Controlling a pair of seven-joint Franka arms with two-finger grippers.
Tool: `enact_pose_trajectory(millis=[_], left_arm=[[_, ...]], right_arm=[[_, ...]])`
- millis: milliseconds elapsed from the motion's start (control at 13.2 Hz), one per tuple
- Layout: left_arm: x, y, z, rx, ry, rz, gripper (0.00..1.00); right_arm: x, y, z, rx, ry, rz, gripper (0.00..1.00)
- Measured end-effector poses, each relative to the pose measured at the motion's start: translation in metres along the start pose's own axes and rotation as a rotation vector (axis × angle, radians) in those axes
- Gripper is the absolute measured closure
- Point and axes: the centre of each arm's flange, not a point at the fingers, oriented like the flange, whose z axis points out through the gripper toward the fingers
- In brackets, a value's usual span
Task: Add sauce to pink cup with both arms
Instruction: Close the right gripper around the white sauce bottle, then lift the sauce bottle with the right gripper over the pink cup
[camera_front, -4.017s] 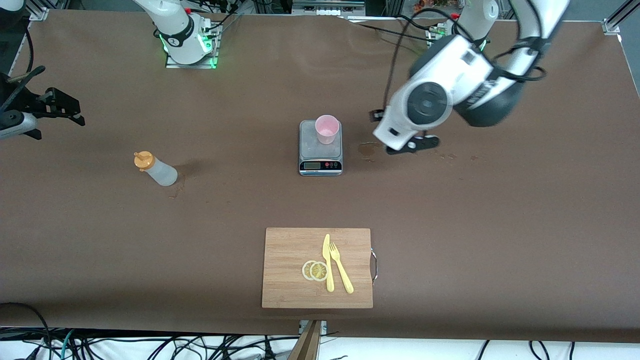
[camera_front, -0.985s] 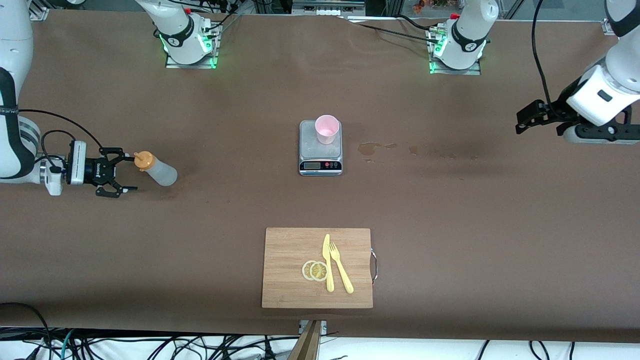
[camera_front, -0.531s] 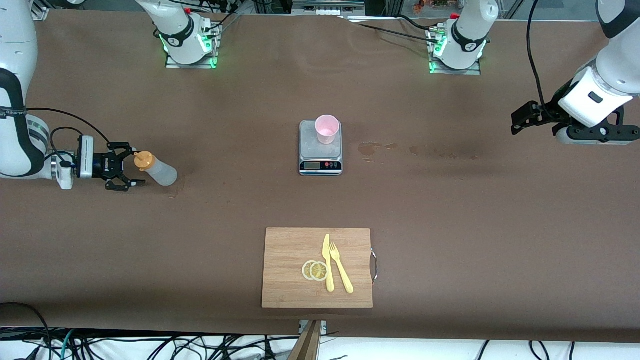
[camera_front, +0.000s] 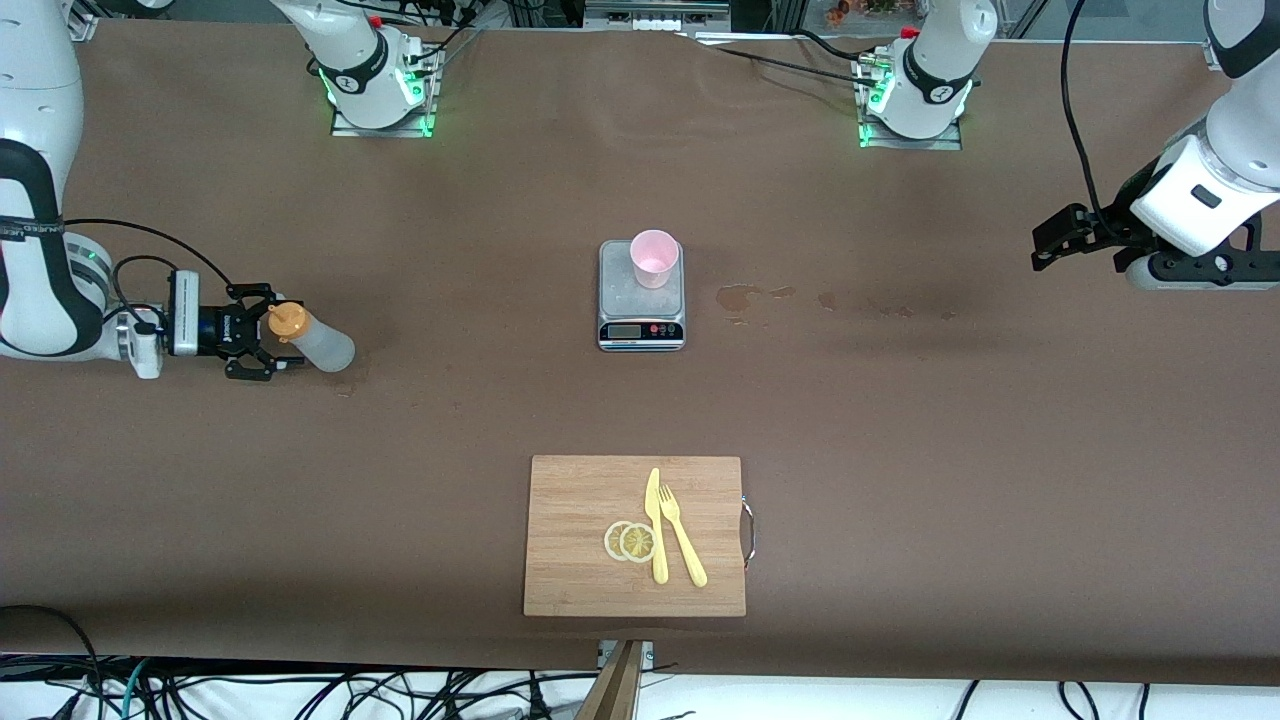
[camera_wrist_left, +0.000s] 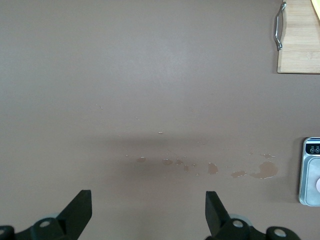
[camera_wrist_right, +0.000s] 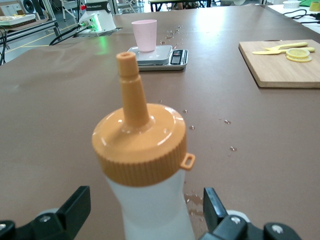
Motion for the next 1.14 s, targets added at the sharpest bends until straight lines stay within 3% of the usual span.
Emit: enact_pose_trajectory(millis=[303,606,985,1137], left_arm=[[0.000,0.000,-0.001,0.000,0.002,0.000,0.00],[0.000,-0.001,-0.001,0.000,0.002,-0.001,0.00],[0.000,-0.001,-0.001,0.000,0.003,-0.002,0.00],[0.000,-0.002,-0.002,-0.001,0.004,-0.004,0.00]], right_arm=[[0.005,0.005,0.007,0.002,0.010,-0.010,0.06],[0.006,0.007,0.008,-0.006,0.010,-0.016,0.52],[0.016,0.016,0.014,-0.004,-0.020,-0.043,0.56],[0.036,0.033,0.024,-0.004,-0.079,-0.064,0.56]])
